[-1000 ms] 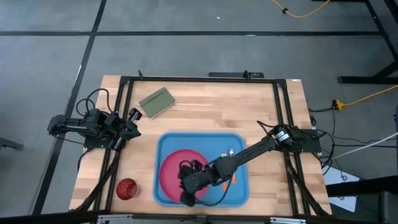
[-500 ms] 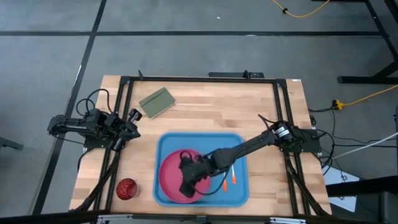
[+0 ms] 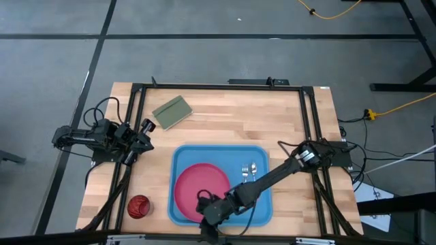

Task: Pick and place plate/cup/fork/spoon on tray
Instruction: Put the pink plate on the blue tray, then put the red cup on the top middle of the blue tray

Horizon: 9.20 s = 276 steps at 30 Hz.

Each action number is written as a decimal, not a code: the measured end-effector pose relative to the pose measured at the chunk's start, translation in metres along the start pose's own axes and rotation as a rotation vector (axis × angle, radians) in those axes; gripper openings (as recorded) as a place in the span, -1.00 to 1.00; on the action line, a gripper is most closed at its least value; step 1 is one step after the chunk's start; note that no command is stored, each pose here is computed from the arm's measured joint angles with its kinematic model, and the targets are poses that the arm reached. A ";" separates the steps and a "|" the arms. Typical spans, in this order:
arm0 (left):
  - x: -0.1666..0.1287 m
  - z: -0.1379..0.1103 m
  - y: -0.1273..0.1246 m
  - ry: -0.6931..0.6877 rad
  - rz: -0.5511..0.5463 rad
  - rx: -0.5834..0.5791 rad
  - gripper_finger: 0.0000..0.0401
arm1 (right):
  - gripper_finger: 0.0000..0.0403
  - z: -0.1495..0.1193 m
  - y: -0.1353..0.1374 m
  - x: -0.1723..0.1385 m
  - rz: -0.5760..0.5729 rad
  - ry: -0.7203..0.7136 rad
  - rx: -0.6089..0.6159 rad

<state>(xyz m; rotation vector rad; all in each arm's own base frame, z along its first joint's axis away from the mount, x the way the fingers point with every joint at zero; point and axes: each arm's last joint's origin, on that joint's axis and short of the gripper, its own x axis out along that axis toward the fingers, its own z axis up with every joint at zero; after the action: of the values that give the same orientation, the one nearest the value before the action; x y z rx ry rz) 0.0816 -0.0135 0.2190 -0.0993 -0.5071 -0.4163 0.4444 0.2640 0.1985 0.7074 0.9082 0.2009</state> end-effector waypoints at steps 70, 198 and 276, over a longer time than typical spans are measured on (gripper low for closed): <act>0.000 0.000 0.000 -0.003 0.003 0.001 -1.00 | -0.97 0.027 0.076 -0.064 0.006 -0.012 -0.308; -0.001 -0.005 0.008 0.025 0.266 0.006 -1.00 | -0.96 -0.165 -0.252 -0.300 0.082 -0.762 -0.679; 0.131 0.069 -0.109 1.334 -0.206 -0.175 -1.00 | -0.96 -0.165 -0.252 -0.300 0.092 -0.755 -0.646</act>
<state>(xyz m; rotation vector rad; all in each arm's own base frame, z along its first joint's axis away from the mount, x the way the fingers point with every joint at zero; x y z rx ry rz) 0.1096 -0.1473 0.3427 0.0743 0.8415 -0.6261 0.0993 0.0181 0.1653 0.1772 0.0609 0.2649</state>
